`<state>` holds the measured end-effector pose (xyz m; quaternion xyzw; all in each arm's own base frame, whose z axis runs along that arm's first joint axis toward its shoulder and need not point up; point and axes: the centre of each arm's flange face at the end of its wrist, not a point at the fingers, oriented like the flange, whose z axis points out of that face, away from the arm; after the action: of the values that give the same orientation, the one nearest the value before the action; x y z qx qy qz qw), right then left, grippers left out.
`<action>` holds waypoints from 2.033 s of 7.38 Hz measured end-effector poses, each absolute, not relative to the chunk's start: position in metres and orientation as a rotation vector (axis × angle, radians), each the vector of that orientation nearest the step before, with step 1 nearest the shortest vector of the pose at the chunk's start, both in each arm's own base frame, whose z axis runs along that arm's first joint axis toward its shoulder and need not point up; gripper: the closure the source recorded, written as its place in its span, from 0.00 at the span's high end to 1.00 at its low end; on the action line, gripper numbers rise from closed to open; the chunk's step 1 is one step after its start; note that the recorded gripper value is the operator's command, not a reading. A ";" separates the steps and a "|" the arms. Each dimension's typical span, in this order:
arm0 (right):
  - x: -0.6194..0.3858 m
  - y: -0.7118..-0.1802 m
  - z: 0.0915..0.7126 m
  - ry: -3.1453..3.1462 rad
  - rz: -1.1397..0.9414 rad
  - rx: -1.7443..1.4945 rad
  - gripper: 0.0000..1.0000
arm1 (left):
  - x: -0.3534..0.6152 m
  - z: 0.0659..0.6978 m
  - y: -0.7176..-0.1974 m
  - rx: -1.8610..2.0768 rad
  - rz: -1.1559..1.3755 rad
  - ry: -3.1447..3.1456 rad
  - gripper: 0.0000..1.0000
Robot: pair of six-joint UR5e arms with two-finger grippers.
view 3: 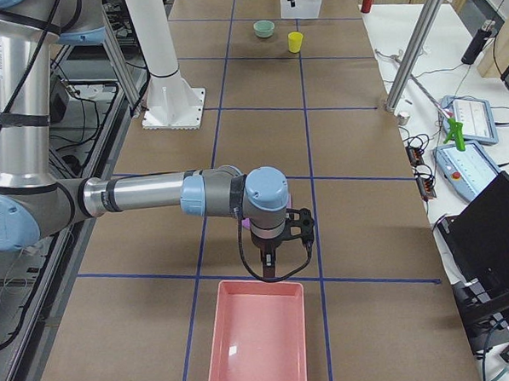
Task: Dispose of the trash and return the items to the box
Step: 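Reach the left gripper to the yellow cup and close on its rim, then lift the yellow cup with the left gripper and carry it over the clear bin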
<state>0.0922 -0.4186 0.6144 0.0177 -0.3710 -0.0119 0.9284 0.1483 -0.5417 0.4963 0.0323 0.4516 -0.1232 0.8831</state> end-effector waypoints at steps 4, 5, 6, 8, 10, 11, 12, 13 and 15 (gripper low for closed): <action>0.092 -0.419 0.615 -0.759 -0.025 0.034 1.00 | 0.199 0.523 -0.560 0.081 -0.268 0.998 0.97; 0.092 -0.418 0.616 -0.759 -0.024 0.032 1.00 | 0.208 0.522 -0.558 0.078 -0.256 1.004 0.97; 0.092 -0.418 0.617 -0.759 -0.024 0.030 1.00 | 0.219 0.522 -0.554 0.069 -0.240 1.005 0.92; 0.092 -0.417 0.619 -0.759 -0.023 0.027 1.00 | 0.243 0.524 -0.545 0.049 -0.202 1.000 0.54; 0.091 -0.416 0.620 -0.759 -0.021 0.022 1.00 | 0.254 0.527 -0.540 0.037 -0.185 0.995 0.00; 0.091 -0.416 0.621 -0.759 -0.021 0.021 1.00 | 0.256 0.528 -0.540 0.035 -0.182 0.994 0.00; 0.091 -0.416 0.621 -0.759 -0.021 0.020 1.00 | 0.256 0.528 -0.539 0.035 -0.181 0.994 0.00; 0.091 -0.416 0.621 -0.760 -0.021 0.019 1.00 | 0.255 0.526 -0.538 0.034 -0.179 0.999 0.00; 0.091 -0.416 0.621 -0.760 -0.021 0.020 1.00 | 0.246 0.513 -0.532 0.006 -0.160 1.047 0.00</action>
<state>0.0906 -0.4162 0.6207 0.0099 -0.3708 -0.0102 0.9286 0.2461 -0.5317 0.5132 0.0028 0.4994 -0.0765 0.8630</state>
